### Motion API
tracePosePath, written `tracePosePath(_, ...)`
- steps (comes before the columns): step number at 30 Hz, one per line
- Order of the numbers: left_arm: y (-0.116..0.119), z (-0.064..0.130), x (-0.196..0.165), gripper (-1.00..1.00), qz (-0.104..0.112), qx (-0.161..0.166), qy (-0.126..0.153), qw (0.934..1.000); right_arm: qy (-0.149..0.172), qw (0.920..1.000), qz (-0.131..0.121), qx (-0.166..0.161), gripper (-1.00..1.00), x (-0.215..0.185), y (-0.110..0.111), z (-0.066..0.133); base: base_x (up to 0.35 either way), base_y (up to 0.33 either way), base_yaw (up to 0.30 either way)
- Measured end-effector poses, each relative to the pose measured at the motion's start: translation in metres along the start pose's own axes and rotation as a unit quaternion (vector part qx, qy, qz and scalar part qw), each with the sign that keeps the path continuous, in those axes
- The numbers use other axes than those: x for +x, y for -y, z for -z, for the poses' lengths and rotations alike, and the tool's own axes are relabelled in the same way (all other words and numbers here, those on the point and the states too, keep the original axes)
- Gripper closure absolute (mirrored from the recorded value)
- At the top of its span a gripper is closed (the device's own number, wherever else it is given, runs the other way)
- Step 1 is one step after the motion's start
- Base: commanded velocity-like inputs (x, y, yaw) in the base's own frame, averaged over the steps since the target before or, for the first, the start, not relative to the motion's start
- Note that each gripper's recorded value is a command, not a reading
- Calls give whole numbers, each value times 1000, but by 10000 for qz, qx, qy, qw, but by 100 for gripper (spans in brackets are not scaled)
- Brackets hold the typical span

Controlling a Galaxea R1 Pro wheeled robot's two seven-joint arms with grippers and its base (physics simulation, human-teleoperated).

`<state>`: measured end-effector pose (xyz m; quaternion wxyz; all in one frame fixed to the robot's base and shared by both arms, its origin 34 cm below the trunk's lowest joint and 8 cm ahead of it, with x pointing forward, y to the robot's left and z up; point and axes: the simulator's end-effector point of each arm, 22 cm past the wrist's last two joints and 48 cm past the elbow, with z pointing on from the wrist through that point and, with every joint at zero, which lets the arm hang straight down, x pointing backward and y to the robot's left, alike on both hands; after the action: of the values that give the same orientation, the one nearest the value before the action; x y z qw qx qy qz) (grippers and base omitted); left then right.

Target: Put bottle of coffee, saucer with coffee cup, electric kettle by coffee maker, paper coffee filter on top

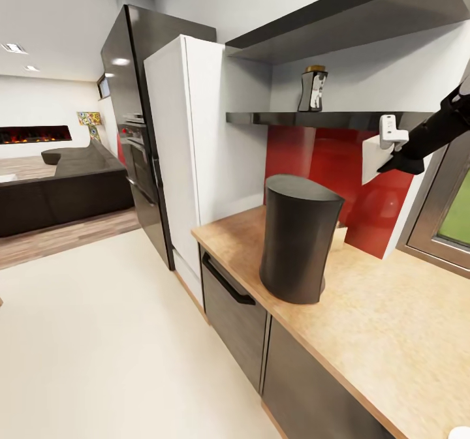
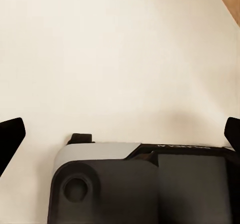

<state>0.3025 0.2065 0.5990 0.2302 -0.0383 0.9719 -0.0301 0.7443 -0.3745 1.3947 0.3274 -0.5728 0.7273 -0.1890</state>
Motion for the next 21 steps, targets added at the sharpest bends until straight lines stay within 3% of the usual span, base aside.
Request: tracePosePath(21,0,0,-1,-100,-2,5,9,10000,1,10000,14,-14,100,-1,-1,-1,50,16,0)
